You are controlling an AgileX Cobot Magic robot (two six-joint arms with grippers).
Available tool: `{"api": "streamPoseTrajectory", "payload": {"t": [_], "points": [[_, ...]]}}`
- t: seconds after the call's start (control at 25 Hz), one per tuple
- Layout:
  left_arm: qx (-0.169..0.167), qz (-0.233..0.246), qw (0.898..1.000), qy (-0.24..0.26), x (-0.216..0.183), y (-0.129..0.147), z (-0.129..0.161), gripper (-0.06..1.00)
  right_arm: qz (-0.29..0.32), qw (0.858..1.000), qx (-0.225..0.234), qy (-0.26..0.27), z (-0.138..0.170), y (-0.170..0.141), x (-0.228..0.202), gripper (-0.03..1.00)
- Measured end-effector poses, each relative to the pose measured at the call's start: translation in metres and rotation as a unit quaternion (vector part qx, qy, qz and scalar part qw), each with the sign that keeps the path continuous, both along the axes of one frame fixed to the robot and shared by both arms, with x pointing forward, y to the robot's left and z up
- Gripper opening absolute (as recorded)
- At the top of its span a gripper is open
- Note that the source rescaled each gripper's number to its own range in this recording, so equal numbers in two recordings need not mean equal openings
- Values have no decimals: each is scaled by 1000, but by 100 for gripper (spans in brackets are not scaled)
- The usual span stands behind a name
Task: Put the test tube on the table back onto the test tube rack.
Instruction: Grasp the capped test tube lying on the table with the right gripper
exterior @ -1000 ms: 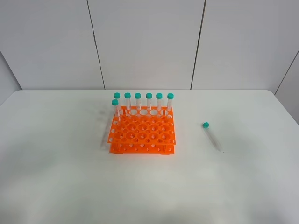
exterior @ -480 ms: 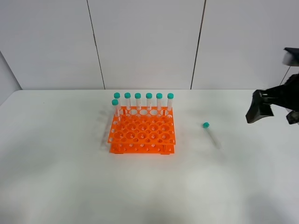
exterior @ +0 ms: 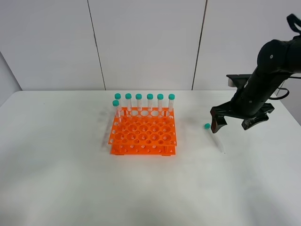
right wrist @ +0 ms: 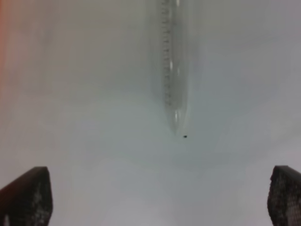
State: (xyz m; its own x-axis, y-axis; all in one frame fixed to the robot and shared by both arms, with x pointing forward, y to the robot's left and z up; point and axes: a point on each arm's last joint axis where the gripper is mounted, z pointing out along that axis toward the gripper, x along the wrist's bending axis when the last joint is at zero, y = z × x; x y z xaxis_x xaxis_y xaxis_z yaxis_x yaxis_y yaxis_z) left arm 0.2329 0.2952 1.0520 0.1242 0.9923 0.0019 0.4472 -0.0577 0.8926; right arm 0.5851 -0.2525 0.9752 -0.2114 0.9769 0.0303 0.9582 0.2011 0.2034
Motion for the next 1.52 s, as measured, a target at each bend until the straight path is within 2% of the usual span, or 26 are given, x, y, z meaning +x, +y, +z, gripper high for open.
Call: {"api": "streamPoseTrajectory", "payload": {"t": [0.24,0.4,0.6,0.96,1.52], "points": [[0,0,1000,0,0,0,0,100,-16,1000,-1,-7,-26,-13,15,100],[0,0,1000,0,0,0,0,100,-5,1000,-1,-3,-36,-9,17,100],[0,0,1000,0,0,0,0,100,-12,999,11,-39,-38,-6,25,100],[0,0,1000,0,0,0,0,100,-23,999,12,-32,-77,-6,36,100],[0,0,1000,0,0,0,0,100,-1,1000,7,-7,-87,2,32,100]]}}
